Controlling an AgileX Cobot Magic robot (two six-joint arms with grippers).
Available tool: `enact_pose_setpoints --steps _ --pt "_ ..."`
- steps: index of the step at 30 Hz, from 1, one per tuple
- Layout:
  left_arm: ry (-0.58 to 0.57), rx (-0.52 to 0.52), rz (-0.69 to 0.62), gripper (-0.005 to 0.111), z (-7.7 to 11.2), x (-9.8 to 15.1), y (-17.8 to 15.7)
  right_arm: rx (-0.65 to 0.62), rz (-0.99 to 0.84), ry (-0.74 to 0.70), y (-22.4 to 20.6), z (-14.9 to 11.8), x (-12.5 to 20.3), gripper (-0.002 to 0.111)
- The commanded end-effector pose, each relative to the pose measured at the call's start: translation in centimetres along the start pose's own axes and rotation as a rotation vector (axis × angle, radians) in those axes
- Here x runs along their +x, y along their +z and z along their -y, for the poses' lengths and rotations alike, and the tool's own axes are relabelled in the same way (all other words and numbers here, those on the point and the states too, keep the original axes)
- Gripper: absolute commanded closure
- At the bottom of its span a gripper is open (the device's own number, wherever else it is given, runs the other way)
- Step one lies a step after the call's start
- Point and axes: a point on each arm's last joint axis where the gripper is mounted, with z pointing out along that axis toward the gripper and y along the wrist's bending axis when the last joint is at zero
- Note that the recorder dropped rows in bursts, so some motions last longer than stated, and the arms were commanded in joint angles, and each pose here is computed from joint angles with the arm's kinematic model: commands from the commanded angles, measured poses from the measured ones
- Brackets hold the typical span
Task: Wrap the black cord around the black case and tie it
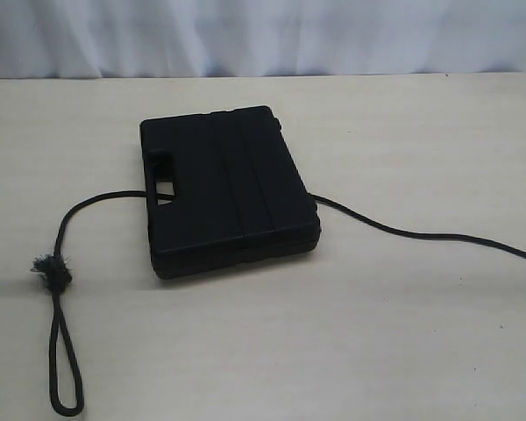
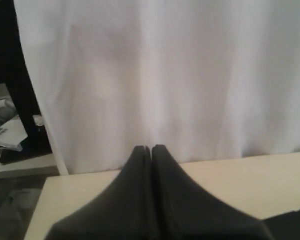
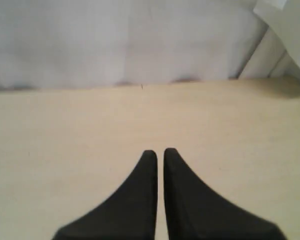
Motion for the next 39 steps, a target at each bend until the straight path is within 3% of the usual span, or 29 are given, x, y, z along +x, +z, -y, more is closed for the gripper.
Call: enact_pose_setpoints --steps 1,4,7,8,9,11,12,14,16,21,28,32,35,39 --pt "0.036 0.058 -0.107 0.107 0.8 2.2 3.1 -0.216 -0.279 -0.29 1.9 -6.8 -0.7 0.104" --pt "0.136 -0.084 -0.135 0.107 -0.4 2.9 4.0 -0.35 -0.387 -0.411 2.3 -11.8 -1.2 0.104" --pt "0.311 -0.345 -0.144 0.107 -2.4 1.8 3.5 -0.38 -0.39 -0.446 2.5 -13.7 -1.0 0.104" --pt "0.357 -0.408 -0.177 0.107 -2.7 1.6 3.3 -0.385 -0.38 -0.447 2.7 -13.9 -1.0 0.104" --pt "0.388 -0.471 -0.321 0.107 -3.1 1.3 3.6 -0.399 -0.359 -0.439 3.2 -14.4 -0.9 0.104" --pt "0.291 -0.257 -0.56 0.107 -1.3 1.5 5.3 -0.425 -0.366 -0.401 3.7 -15.0 -0.6 0.104" --pt "0.294 -0.027 -0.7 0.107 0.6 1.9 6.1 -0.447 -0.389 -0.366 3.7 -15.4 -0.3 0.104" --pt "0.214 0.315 -0.842 0.107 3.7 2.7 7.1 -0.501 -0.438 -0.363 3.6 -15.9 0.2 0.104" --pt "0.056 0.455 -0.897 0.107 5.5 3.9 8.0 -0.558 -0.459 -0.37 3.3 -16.6 0.6 0.103" --pt "0.059 0.503 -0.983 0.101 6.9 6.2 9.2 -0.63 -0.47 -0.313 3.5 -17.5 0.9 0.086" --pt "0.094 0.54 -1.032 0.068 10.3 9.5 11.1 -0.631 -0.514 -0.318 4.8 -18.3 2.0 0.05" --pt "0.063 0.515 -1.067 0.06 12.1 12.2 12.5 -0.63 -0.52 -0.32 5.0 -18.4 2.2 0.047" --pt "-0.059 0.409 -1.076 0.059 12.4 14.4 14.3 -0.63 -0.52 -0.32 5.0 -18.4 2.2 0.047" --pt "-0.081 0.374 -1.076 0.059 12.6 16.7 15.6 -0.631 -0.513 -0.32 5.0 -18.4 2.1 0.047"
